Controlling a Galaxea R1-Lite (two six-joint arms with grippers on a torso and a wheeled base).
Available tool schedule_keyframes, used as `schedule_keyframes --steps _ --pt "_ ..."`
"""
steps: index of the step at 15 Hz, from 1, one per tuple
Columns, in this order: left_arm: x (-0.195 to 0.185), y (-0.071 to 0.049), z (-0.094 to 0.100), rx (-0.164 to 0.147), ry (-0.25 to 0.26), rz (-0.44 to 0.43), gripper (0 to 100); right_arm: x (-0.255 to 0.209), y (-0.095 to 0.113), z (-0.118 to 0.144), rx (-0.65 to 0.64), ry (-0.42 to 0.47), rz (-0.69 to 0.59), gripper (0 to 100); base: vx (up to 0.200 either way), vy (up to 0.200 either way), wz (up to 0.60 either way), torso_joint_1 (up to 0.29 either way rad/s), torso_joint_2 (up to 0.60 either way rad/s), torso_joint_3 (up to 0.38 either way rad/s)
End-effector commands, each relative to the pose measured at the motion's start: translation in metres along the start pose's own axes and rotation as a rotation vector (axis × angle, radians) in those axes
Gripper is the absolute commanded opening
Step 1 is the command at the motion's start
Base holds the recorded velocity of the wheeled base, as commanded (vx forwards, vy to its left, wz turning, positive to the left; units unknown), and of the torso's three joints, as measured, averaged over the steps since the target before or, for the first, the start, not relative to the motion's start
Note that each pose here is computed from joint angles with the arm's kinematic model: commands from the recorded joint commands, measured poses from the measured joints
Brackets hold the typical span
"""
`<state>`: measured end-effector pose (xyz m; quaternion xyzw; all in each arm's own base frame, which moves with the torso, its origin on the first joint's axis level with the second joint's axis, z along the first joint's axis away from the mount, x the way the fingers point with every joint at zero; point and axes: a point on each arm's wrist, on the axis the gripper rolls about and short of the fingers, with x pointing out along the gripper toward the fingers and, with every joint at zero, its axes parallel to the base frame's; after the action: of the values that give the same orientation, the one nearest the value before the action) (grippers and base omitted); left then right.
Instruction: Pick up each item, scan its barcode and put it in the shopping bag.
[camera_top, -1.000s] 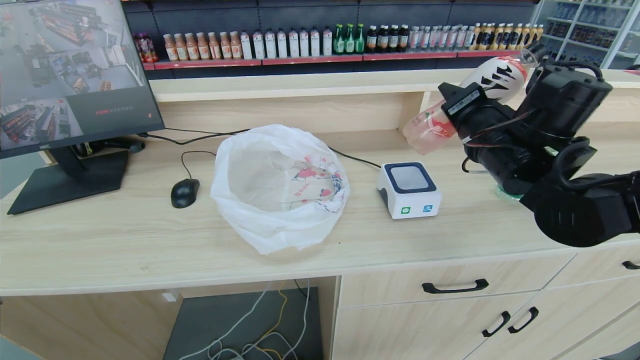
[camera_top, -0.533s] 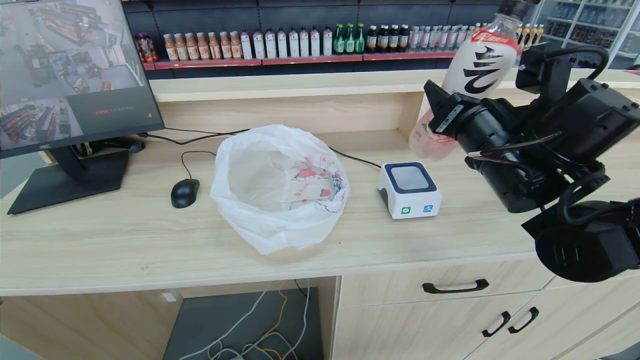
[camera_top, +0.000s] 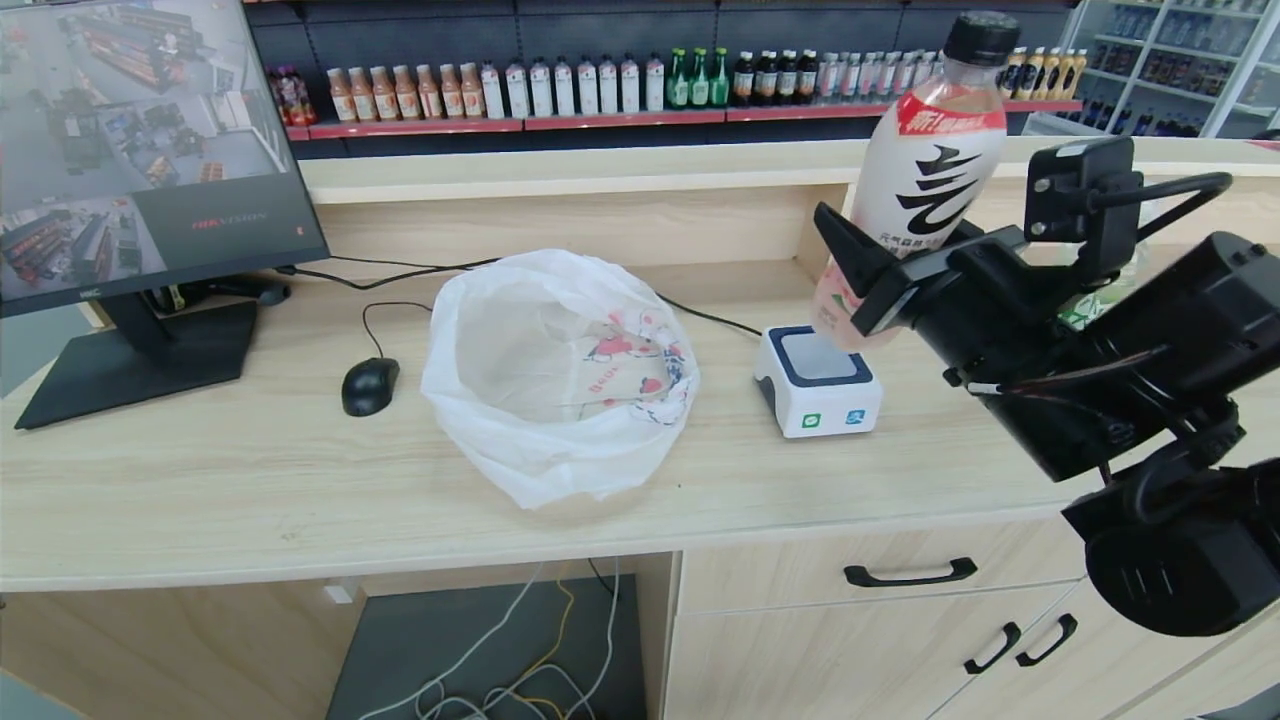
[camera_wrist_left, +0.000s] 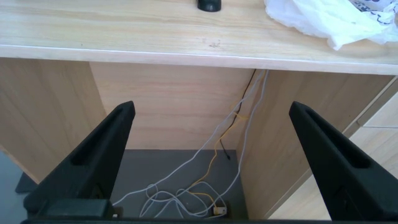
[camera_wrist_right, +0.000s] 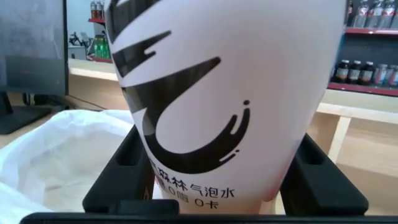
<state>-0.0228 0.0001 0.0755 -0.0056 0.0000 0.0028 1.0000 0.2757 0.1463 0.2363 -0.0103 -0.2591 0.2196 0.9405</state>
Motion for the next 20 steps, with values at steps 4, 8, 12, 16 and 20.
schedule_keyframes --steps 4,8,12,16,20 --pt "0.0 0.0 0.0 -0.001 0.0 0.001 100 0.001 0.005 -0.014 0.045 0.026 -0.015 0 0.0 0.2 0.0 0.0 0.0 0.002" --pt "0.0 0.0 0.0 -0.001 0.0 0.001 100 0.004 0.009 -0.015 0.056 0.021 -0.017 0 0.0 0.2 0.0 0.006 0.0 0.004" --pt "0.0 0.0 0.0 -0.001 0.0 0.001 100 0.002 0.006 -0.012 0.065 0.016 -0.023 0 0.0 0.2 0.0 0.004 0.0 0.002" --pt "0.0 0.0 0.0 -0.003 0.0 0.001 100 0.003 0.007 -0.012 0.065 0.016 -0.023 0 0.0 0.2 0.0 0.001 0.0 0.002" --pt "0.0 0.0 0.0 -0.003 0.0 0.001 100 0.001 0.014 -0.015 0.1 0.044 -0.053 0 0.0 0.0 0.0 0.0 0.0 0.0"
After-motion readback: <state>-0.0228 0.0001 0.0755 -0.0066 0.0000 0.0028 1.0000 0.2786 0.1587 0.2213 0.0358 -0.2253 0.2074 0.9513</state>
